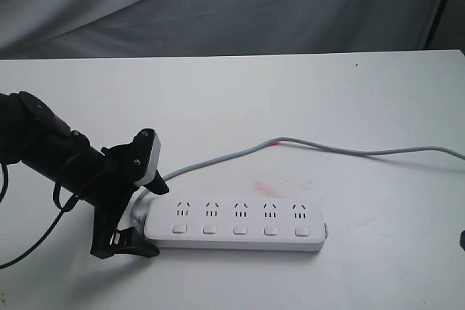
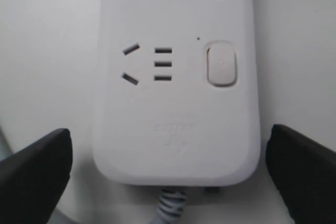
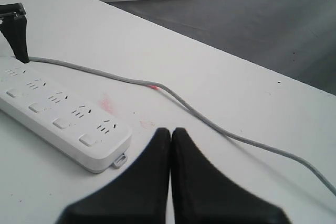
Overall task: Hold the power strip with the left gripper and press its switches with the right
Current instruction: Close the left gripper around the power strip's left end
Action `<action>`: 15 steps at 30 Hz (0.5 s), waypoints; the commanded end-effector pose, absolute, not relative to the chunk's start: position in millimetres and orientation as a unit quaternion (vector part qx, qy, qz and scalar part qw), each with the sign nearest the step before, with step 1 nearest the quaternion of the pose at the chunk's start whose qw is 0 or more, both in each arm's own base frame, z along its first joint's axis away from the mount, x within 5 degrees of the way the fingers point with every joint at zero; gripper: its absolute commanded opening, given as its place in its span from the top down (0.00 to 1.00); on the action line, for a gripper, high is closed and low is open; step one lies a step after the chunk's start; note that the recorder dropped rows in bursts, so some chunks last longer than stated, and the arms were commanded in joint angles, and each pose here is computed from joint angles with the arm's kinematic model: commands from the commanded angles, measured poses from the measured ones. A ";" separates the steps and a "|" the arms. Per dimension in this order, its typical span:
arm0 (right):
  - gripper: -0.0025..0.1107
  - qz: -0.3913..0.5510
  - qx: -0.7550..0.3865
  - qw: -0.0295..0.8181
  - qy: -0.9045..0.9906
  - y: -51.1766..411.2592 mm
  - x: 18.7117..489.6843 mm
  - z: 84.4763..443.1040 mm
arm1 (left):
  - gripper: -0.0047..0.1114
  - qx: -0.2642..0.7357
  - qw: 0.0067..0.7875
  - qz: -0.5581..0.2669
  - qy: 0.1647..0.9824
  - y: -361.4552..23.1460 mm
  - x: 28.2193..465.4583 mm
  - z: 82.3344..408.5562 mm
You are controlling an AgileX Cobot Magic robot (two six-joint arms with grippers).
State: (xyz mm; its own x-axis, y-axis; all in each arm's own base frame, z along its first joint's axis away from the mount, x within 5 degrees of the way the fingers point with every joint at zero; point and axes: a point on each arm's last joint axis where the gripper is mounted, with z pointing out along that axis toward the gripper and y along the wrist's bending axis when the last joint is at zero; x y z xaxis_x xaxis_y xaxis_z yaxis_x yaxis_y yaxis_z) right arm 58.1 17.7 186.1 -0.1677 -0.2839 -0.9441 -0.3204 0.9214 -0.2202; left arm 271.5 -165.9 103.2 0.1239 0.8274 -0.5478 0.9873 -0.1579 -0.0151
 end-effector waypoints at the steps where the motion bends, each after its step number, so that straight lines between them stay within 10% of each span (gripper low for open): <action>1: 0.98 0.013 -0.193 0.615 0.764 17.1 58.2 185.7 | 0.18 0.726 0.183 -0.228 0.622 -168.6 270.5 104.9; 6: 0.98 0.013 -0.193 0.615 0.764 17.1 58.2 185.7 | 0.45 0.726 0.183 -0.228 0.622 -168.6 270.5 104.9; 15: 0.98 0.013 -0.193 0.615 0.764 17.1 58.2 185.7 | 0.49 0.725 0.182 -0.230 0.623 -168.7 270.1 105.0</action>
State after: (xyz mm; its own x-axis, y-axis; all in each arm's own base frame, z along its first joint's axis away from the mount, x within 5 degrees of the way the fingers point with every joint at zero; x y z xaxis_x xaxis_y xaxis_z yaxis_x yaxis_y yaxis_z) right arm 58.1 17.7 186.1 -0.1677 -0.2839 -0.9441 -0.3204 0.9214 -0.2202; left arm 271.4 -166.0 103.3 0.1238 0.8268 -0.5486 0.9872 -0.1588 -0.0167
